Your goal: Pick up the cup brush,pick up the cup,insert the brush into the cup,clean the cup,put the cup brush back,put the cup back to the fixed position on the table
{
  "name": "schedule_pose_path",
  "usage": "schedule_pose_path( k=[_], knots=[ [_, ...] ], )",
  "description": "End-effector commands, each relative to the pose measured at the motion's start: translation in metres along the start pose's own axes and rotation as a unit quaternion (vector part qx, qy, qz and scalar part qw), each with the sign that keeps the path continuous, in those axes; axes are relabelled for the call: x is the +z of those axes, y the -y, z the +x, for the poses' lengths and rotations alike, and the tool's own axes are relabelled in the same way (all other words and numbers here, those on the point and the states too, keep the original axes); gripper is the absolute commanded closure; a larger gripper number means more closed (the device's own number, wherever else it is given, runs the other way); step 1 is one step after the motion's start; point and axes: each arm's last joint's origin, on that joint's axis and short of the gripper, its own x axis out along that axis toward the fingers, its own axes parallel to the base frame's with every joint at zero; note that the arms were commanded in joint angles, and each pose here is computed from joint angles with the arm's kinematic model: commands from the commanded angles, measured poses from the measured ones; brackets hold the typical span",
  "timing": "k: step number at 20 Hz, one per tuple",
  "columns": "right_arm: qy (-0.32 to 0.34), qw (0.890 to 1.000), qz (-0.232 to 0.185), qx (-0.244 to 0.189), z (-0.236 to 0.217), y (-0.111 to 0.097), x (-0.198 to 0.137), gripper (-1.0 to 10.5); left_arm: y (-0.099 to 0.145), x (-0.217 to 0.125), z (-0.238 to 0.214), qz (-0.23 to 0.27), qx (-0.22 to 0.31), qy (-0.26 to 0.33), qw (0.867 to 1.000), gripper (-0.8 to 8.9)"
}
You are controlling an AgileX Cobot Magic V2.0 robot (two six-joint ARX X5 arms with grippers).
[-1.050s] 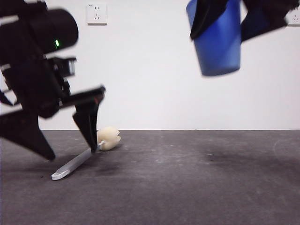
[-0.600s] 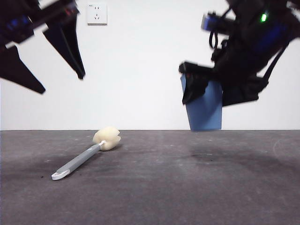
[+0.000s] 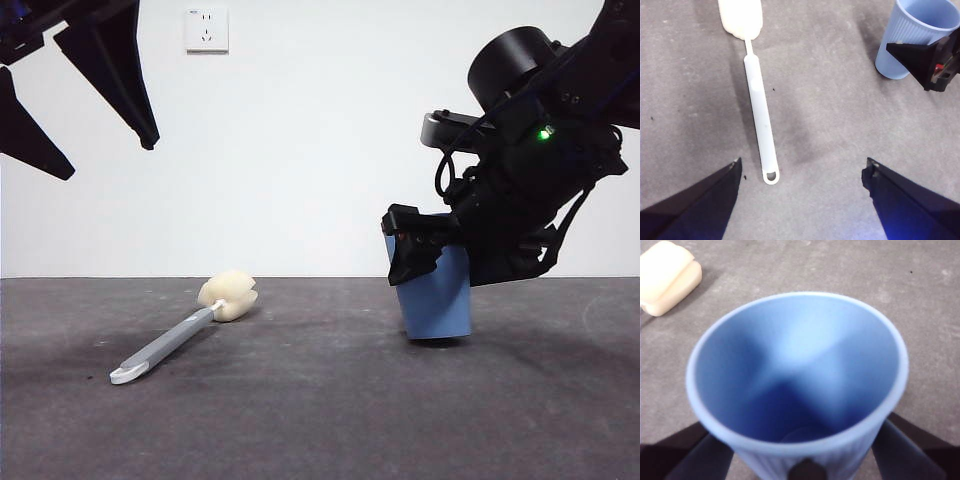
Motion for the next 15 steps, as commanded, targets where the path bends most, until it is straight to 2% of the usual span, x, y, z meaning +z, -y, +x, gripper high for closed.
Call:
schedule_pose_path(
  k=[1,2,3,6,8,11,13,15],
  knots=[
    [-0.054,0.999,-0.007,-0.005,0.0027,0.0011,-0.016,9.4,-0.0007,-0.0011,0.0014,0.007,0.002,0.0,1.0,4.04],
    [-0.065,0.998,-0.007,-0.006,0.0023,0.0013,-0.0181,9.3,-0.0007,-0.0011,0.0014,0.007,0.002,0.0,1.0,4.04],
    [-0.074,0.997,-0.007,-0.006,0.0021,0.0013,-0.0198,8.8,-0.0007,-0.0011,0.0014,0.007,0.002,0.0,1.0,4.04],
    [-0.096,0.995,-0.006,-0.007,0.0011,0.0012,-0.0238,5.6,-0.0007,-0.0012,0.0014,0.007,0.002,0.0,1.0,4.04],
    [-0.106,0.994,-0.005,-0.007,-0.0001,0.0011,-0.0252,5.0,-0.0007,-0.0011,0.0014,0.007,0.002,0.0,1.0,4.04],
    [-0.105,0.994,-0.005,-0.007,-0.0007,0.0012,-0.0246,4.9,-0.0007,-0.0012,0.0014,0.008,0.002,0.0,1.0,4.04],
    [-0.104,0.994,-0.004,-0.008,-0.0012,0.0011,-0.0241,3.7,-0.0007,-0.0012,0.0014,0.007,0.001,-0.001,1.0,4.04],
    [-0.107,0.994,-0.005,-0.007,-0.0017,0.0011,-0.0244,3.4,-0.0007,-0.0012,0.0014,0.008,0.002,0.0,1.0,4.04]
  ],
)
